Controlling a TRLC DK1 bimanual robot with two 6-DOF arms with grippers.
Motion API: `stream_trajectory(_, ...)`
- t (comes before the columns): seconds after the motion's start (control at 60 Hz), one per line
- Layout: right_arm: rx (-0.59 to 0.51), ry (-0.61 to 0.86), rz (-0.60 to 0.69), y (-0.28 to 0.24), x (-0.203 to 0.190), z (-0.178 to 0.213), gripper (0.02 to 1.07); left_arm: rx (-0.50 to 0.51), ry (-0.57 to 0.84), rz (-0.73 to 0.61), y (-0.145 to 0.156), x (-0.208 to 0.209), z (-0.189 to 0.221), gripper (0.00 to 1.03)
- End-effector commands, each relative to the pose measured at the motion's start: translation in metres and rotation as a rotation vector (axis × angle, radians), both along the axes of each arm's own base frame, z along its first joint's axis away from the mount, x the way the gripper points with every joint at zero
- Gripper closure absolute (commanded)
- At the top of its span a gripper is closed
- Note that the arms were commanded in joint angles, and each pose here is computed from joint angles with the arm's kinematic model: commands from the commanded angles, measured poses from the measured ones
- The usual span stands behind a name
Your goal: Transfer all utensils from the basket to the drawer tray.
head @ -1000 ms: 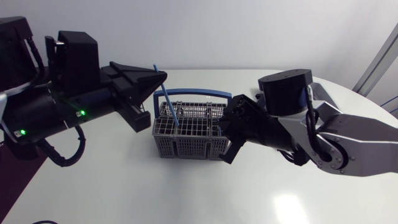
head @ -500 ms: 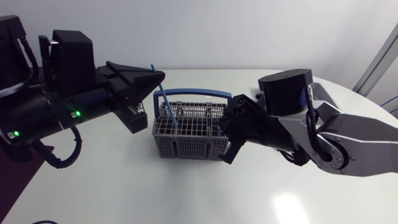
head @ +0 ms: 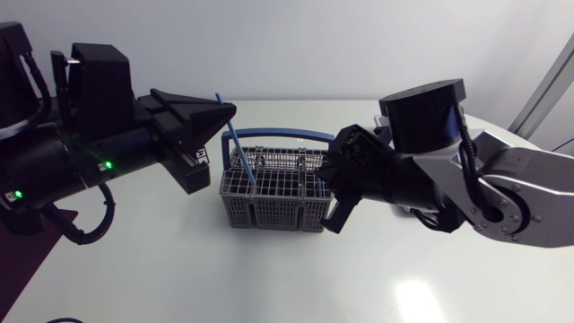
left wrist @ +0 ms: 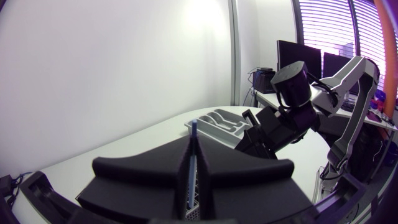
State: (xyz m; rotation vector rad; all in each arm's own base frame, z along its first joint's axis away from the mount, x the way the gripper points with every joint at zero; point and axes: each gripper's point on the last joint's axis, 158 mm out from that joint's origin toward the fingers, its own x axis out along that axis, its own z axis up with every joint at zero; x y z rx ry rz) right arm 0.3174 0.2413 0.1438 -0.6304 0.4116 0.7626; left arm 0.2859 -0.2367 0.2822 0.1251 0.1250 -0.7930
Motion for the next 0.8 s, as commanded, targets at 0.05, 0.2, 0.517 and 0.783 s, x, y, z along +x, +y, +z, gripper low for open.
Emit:
stream_trajectory(0.05, 0.044, -0.03, -0.002, 0.005, -0.001, 0.029, 1.01, -0.016, 0.009, -0.003, 0.0, -0.005, 0.0, 1.0)
stream_trajectory(0.2, 0.076, -0.043, 0.001, 0.007, -0.005, 0.051, 1.01, -0.017, 0.01, -0.006, -0.001, -0.005, 0.001, 1.0)
stream_trajectory(0.517, 0.169, -0.062, 0.013, 0.006, -0.019, 0.105, 1.01, -0.025, 0.03, -0.001, 0.0, -0.006, 0.013, 1.0)
stream_trajectory(0.783, 0.265, -0.026, 0.001, -0.01, -0.03, 0.15, 1.01, -0.033, 0.081, 0.001, 0.001, -0.006, 0.018, 1.0)
